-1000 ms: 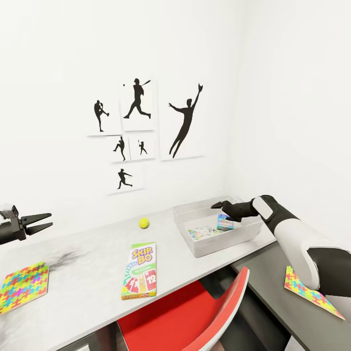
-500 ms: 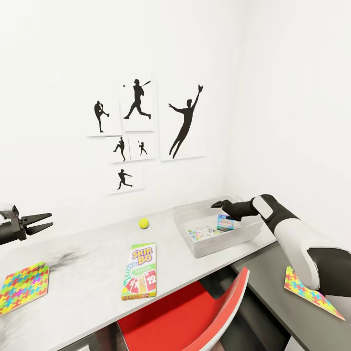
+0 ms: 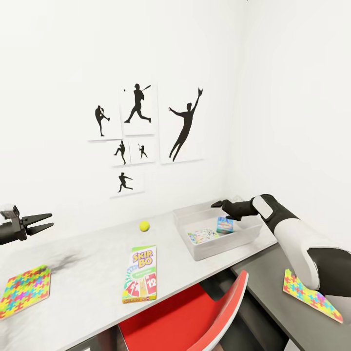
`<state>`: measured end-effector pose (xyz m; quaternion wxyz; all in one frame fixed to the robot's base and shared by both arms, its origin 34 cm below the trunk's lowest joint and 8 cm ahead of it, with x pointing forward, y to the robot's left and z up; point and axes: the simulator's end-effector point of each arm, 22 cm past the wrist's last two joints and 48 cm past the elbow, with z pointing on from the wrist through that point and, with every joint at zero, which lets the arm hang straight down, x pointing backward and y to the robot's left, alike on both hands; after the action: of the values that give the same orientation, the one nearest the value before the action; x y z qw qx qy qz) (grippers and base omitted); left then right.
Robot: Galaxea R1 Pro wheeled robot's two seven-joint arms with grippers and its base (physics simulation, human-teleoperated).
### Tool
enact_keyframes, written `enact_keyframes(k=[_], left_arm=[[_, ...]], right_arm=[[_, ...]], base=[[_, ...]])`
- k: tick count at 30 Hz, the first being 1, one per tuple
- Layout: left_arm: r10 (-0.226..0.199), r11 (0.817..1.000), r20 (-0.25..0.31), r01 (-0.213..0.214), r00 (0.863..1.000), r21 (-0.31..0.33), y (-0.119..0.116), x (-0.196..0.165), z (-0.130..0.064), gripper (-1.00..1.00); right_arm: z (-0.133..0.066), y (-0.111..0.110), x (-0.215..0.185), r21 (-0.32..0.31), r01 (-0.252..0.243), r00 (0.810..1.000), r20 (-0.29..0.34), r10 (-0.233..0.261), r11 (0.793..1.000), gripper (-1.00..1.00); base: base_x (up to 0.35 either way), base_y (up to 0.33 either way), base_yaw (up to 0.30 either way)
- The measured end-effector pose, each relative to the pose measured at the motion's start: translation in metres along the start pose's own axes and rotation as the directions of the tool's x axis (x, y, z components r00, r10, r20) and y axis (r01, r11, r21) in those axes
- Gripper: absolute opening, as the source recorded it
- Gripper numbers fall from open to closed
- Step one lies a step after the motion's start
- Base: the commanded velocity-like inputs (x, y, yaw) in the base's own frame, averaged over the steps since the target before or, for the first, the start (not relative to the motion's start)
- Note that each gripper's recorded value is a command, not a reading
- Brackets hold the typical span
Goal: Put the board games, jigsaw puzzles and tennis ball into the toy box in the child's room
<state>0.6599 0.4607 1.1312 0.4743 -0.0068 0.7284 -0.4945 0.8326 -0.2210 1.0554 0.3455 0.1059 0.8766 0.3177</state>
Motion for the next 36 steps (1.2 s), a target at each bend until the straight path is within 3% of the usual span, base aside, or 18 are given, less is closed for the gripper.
enact_keyframes(k=[36], left_arm=[[-0.015,1.0,-0.007,0.015,1.0,-0.005,-0.034,-0.025,-0.004,1.0]], right_arm=[[-0.008,0.075,0.002,-0.057,0.028,0.999,-0.04,-0.03,0.998,1.0]], base=[[0.0,0.0,0.0]])
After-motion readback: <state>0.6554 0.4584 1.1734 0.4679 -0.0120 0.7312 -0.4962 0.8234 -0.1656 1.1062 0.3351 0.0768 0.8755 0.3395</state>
